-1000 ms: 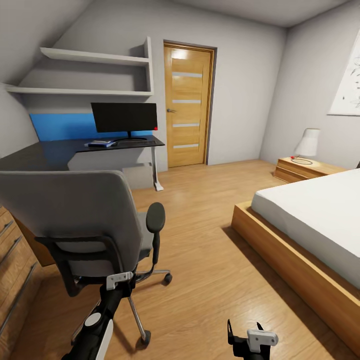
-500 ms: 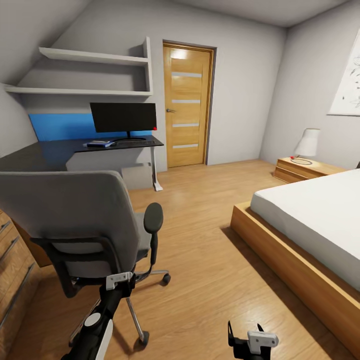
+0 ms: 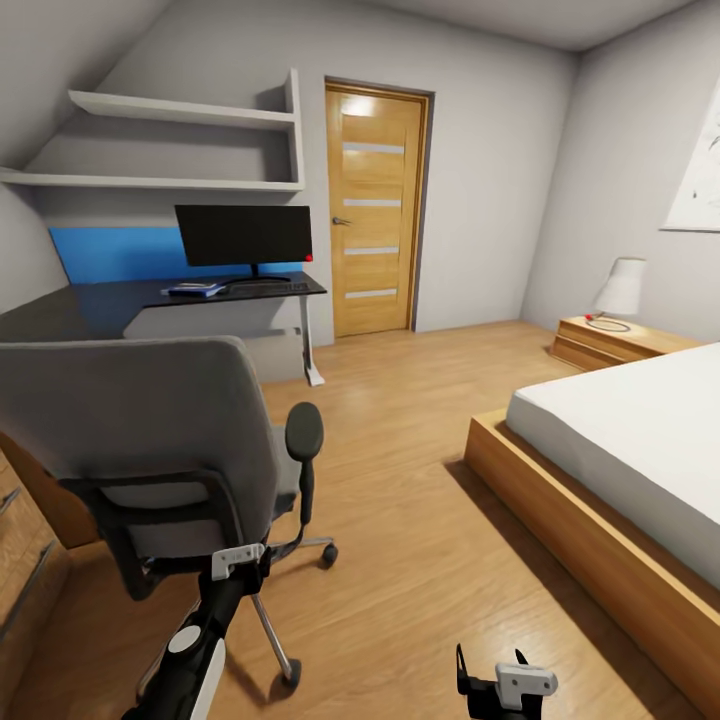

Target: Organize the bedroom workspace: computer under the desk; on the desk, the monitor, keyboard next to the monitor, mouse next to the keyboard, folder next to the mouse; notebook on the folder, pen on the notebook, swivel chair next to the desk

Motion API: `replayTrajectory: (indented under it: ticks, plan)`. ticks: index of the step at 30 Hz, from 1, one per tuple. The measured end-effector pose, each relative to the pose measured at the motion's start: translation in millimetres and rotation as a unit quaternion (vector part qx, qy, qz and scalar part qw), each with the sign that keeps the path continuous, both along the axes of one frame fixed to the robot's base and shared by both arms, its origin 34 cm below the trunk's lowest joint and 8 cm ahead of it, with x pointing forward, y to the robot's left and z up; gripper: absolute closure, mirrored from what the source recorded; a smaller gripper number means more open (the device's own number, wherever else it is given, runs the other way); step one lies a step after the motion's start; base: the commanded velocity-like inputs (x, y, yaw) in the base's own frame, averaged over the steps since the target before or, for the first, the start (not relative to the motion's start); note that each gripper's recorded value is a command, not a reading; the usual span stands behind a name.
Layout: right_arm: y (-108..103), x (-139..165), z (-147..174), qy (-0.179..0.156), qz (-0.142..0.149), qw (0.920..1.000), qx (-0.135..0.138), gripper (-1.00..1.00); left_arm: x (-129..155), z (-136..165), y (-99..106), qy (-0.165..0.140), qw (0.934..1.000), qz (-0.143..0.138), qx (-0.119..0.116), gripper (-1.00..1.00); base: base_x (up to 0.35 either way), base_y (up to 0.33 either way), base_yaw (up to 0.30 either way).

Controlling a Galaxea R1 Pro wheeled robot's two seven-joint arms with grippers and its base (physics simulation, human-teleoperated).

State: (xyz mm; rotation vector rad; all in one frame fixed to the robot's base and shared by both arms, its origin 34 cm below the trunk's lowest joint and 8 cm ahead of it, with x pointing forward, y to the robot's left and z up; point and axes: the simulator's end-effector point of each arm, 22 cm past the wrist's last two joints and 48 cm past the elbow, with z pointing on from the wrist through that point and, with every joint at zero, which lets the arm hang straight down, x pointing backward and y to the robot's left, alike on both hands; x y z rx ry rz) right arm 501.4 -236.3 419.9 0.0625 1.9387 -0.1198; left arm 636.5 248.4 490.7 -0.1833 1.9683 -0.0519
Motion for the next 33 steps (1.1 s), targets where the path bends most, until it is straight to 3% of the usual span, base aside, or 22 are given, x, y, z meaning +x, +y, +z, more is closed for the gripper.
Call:
replayTrajectory:
  ticks: [8,18,33]
  plan:
    - [0.0,0.0,-0.1,0.000,0.000,1.0000,0.000,-1.00,-0.5,-0.8,0.0,0.001,1.0000,0.000,0.000,-1.00,0.209,0.000,0.000]
    - [-0.2,-0.3,-0.7,0.001,0.000,1.0000,0.000,-1.00,-0.5,-1.1,0.2,0.002,1.0000,0.000,0.000,-1.00,0.025,0.000,0.000]
    - [-4.2,-4.6,-8.0,0.010,-0.002,0.9999,-0.006,-1.00,-0.1,-1.2,0.1,0.002,1.0000,0.000,0.000,-1.00,-0.235,0.000,0.000]
